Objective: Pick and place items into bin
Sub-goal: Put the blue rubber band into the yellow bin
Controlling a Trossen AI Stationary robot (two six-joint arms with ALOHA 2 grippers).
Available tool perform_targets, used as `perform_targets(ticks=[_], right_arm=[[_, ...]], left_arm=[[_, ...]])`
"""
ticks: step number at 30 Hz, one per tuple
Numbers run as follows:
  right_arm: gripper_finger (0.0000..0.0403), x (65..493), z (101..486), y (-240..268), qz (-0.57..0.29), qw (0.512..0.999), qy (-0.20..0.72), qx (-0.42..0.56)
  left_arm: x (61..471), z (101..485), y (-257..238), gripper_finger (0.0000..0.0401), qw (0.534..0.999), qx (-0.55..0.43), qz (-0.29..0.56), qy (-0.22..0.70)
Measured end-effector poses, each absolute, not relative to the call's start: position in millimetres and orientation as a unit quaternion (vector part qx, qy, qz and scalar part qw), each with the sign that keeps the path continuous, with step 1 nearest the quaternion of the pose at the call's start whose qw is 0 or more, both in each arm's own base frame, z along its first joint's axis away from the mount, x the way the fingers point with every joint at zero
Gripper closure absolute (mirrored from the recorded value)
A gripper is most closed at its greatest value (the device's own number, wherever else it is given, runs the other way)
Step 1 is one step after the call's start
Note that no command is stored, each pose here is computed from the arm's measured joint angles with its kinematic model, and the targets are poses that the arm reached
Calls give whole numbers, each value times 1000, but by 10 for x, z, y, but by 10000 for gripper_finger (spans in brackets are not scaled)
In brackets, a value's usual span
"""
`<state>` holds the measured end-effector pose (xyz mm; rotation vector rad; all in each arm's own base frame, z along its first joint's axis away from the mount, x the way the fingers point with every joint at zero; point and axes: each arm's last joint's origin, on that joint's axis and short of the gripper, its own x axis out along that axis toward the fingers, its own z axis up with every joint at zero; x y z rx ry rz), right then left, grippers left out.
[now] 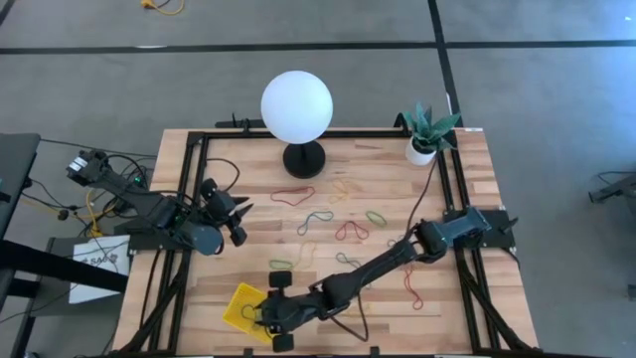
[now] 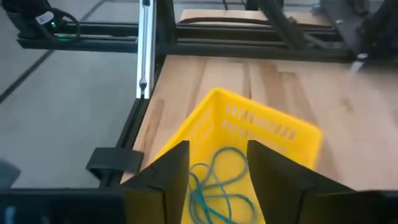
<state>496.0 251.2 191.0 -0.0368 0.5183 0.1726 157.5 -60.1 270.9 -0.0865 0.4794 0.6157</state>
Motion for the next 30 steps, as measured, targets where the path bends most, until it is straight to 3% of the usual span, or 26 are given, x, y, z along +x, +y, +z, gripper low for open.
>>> perform_targets(ticks=[7,13,16,22,26,30], right_arm=[[234,4607,2479,2214,47,928,364,-61],[246,4126,2995,1697,-110,878,453,-108],[253,3889,3194,1488,-176,851,479,-124],[266,3464,3528,1205,-215,820,515,-129],[274,3139,3618,1049,-204,822,514,-137],[282,2759,3541,892,-194,856,470,-95]], left_arm=[[1619,2706,-645,313,930,-80,255,252],[1968,2666,-710,313,941,-118,205,242],[2256,2467,-714,313,935,-126,197,268],[2790,1837,-571,313,908,-133,216,334],[3013,1503,-439,313,892,-193,187,364],[3130,1364,-332,313,889,-224,190,351]])
